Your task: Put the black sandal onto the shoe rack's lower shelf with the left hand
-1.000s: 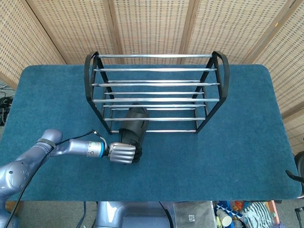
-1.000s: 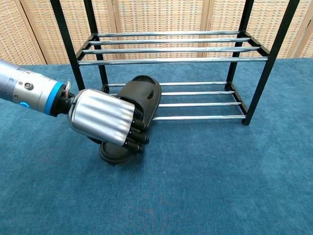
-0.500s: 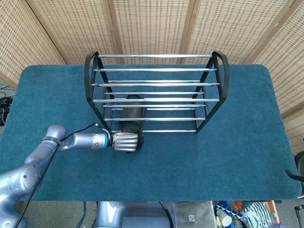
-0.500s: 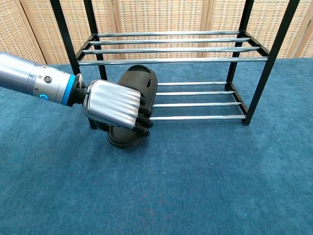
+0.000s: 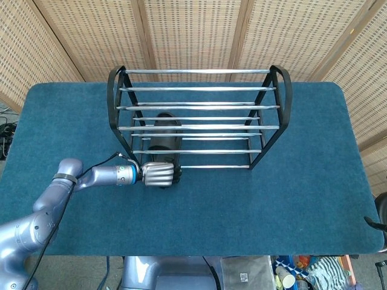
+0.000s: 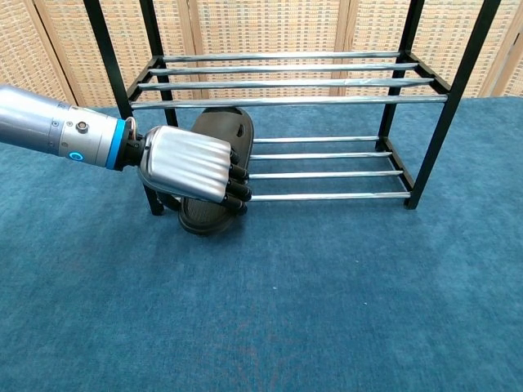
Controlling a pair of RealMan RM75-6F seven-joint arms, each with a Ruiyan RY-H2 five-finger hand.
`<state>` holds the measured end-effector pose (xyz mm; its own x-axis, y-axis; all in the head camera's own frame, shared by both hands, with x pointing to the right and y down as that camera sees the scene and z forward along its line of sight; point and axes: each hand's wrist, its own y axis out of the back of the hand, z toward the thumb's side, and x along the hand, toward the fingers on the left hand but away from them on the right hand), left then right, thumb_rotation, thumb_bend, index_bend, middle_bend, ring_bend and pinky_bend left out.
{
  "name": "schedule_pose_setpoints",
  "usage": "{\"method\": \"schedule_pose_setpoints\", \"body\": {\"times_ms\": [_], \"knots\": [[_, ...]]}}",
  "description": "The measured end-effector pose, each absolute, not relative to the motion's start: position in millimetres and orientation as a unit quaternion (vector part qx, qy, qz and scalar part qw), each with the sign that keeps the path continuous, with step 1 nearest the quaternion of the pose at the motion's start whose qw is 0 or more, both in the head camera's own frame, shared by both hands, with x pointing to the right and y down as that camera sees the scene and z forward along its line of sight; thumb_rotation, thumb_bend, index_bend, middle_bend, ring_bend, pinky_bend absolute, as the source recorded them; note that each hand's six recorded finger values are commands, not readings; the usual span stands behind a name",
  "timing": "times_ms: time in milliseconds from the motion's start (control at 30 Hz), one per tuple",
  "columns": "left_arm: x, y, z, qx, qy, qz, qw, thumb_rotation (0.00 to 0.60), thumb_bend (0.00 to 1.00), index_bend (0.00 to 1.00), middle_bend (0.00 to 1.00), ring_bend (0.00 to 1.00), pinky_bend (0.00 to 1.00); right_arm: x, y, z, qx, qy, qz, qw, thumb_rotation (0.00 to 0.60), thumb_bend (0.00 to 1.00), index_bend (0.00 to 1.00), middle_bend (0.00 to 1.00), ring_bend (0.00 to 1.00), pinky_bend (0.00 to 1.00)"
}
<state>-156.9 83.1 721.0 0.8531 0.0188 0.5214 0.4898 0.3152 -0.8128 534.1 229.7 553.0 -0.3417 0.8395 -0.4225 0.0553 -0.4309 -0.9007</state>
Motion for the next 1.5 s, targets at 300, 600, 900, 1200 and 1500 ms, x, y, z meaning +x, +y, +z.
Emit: {"method": "schedule_pose_setpoints", "body": {"times_ms": [300, 600, 900, 1200, 1500], "knots": [[-160.3, 83.8, 725.5, -0.549, -0.234, -0.164, 0.785, 0.600, 0.30, 0.14, 0.00, 0.01, 0.17, 533.1, 229.2, 551.6, -0.494, -0.451, 0.683, 0.292, 0.600, 0.00, 0.00, 0.00, 0.00, 0.00], [-162.6, 85.8, 716.9, -0.553, -0.226, -0.165, 0.785, 0.600, 0.29, 0.09, 0.00, 0.00, 0.17, 532.1, 230.0, 549.3, -0.496, -0.454, 0.680, 0.294, 0.600, 0.00, 0.00, 0.00, 0.00, 0.00], [-166.3, 103.4, 702.5, -0.567, -0.223, -0.132, 0.782, 0.600, 0.29, 0.09, 0.00, 0.00, 0.17, 528.8, 230.6, 546.4, -0.499, -0.455, 0.675, 0.298, 0.600, 0.00, 0.00, 0.00, 0.00, 0.00], [-193.8, 132.5, 661.5, -0.610, -0.191, -0.080, 0.765, 0.600, 0.29, 0.09, 0.00, 0.00, 0.15, 523.6, 232.8, 541.6, -0.507, -0.457, 0.666, 0.302, 0.600, 0.00, 0.00, 0.00, 0.00, 0.00], [-289.0, 155.3, 635.4, -0.669, -0.112, -0.192, 0.709, 0.600, 0.26, 0.09, 0.01, 0.00, 0.03, 512.7, 236.1, 537.3, -0.521, -0.454, 0.653, 0.310, 0.600, 0.00, 0.00, 0.00, 0.00, 0.00]]}}
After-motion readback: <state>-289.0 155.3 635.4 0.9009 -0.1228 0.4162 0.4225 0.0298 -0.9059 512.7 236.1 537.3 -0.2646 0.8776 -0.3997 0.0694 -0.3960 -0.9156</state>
